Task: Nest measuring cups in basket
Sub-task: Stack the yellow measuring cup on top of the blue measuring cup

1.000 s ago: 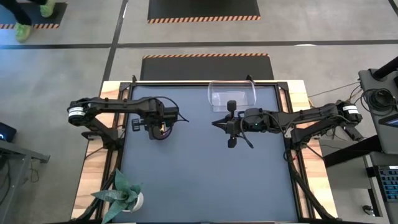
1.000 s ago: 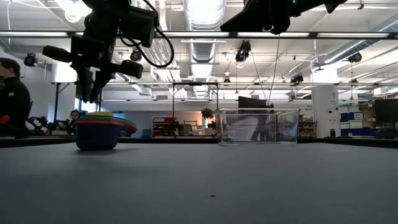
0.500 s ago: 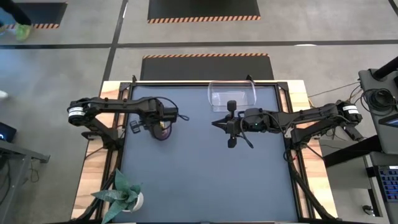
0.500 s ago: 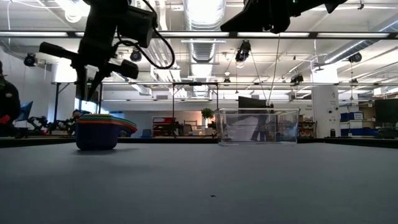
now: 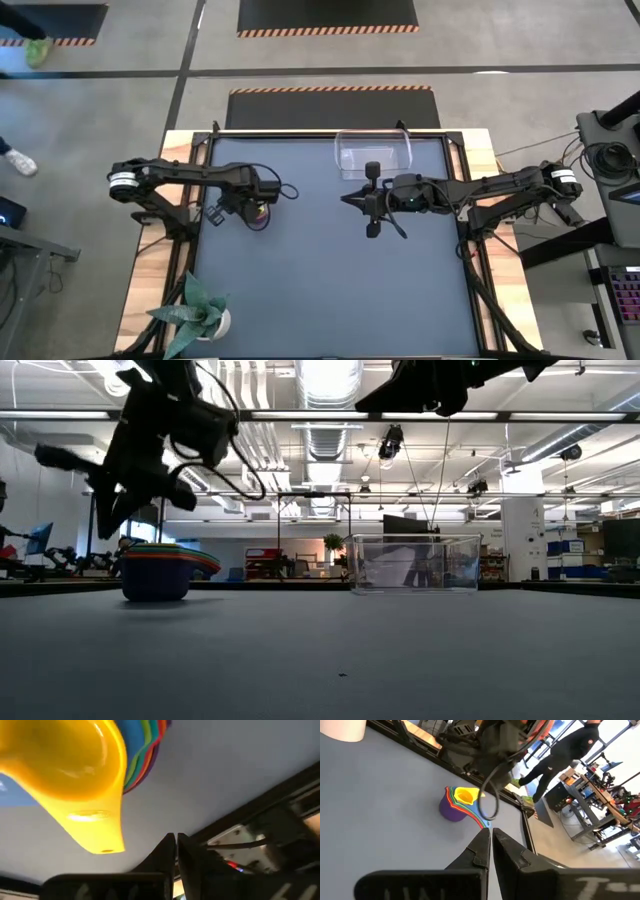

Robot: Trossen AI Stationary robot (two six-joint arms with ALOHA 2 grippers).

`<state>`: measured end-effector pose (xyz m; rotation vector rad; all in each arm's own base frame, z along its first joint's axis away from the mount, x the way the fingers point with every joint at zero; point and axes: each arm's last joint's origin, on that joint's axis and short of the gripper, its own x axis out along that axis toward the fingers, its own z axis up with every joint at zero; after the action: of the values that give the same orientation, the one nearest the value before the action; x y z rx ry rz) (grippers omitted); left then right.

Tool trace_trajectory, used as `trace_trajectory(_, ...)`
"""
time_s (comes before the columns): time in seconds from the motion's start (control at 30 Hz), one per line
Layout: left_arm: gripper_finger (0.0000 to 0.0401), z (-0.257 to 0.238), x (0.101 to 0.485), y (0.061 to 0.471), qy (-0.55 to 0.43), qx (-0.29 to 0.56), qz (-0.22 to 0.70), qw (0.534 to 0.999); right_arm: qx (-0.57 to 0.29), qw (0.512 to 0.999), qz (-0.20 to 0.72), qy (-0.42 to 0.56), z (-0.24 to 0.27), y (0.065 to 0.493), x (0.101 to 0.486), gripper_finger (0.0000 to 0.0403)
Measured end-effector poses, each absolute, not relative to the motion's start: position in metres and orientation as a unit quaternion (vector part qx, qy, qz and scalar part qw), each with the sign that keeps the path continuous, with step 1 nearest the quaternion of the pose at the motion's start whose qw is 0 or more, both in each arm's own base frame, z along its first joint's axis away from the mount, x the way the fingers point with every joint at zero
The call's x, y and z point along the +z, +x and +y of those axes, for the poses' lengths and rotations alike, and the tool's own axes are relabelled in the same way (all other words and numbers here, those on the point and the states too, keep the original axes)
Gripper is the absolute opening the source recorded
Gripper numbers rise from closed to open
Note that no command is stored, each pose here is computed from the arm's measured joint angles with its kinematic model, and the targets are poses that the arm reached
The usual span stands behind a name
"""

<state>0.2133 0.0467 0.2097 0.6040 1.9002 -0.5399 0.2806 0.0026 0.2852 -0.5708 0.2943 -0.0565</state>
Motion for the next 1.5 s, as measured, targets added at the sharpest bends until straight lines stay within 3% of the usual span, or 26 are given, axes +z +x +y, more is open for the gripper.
trace_trajectory(0.27, 0.0, 0.049, 0.192, 0.207, 0.29, -0.206, 0.797, 0.487, -0.027, 0.947, 0.144, -0.286, 0.003, 0.281, 0.285, 0.0009)
trace_trajectory(0.67, 0.0, 0.06, 0.189, 0.213, 0.298, -0.189, 0.781, 0.515, -0.027, 0.947, 0.144, -0.285, 0.003, 0.281, 0.285, 0.0009)
trace_trajectory(0.87, 0.0, 0.066, 0.19, 0.214, 0.341, -0.147, 0.789, 0.489, -0.027, 0.947, 0.144, -0.284, 0.003, 0.281, 0.285, 0.0009)
trace_trajectory(1.03, 0.0, 0.07, 0.19, 0.223, 0.358, -0.117, 0.767, 0.52, -0.028, 0.948, 0.144, -0.284, 0.003, 0.281, 0.285, 0.0009)
trace_trajectory(1.37, 0.0, 0.074, 0.22, 0.235, 0.359, -0.082, 0.763, 0.531, -0.028, 0.947, 0.144, -0.284, 0.003, 0.281, 0.285, 0.0009)
trace_trajectory(1.5, 0.0, 0.072, 0.233, 0.231, 0.32, -0.12, 0.772, 0.535, -0.027, 0.947, 0.144, -0.284, 0.003, 0.281, 0.285, 0.0009)
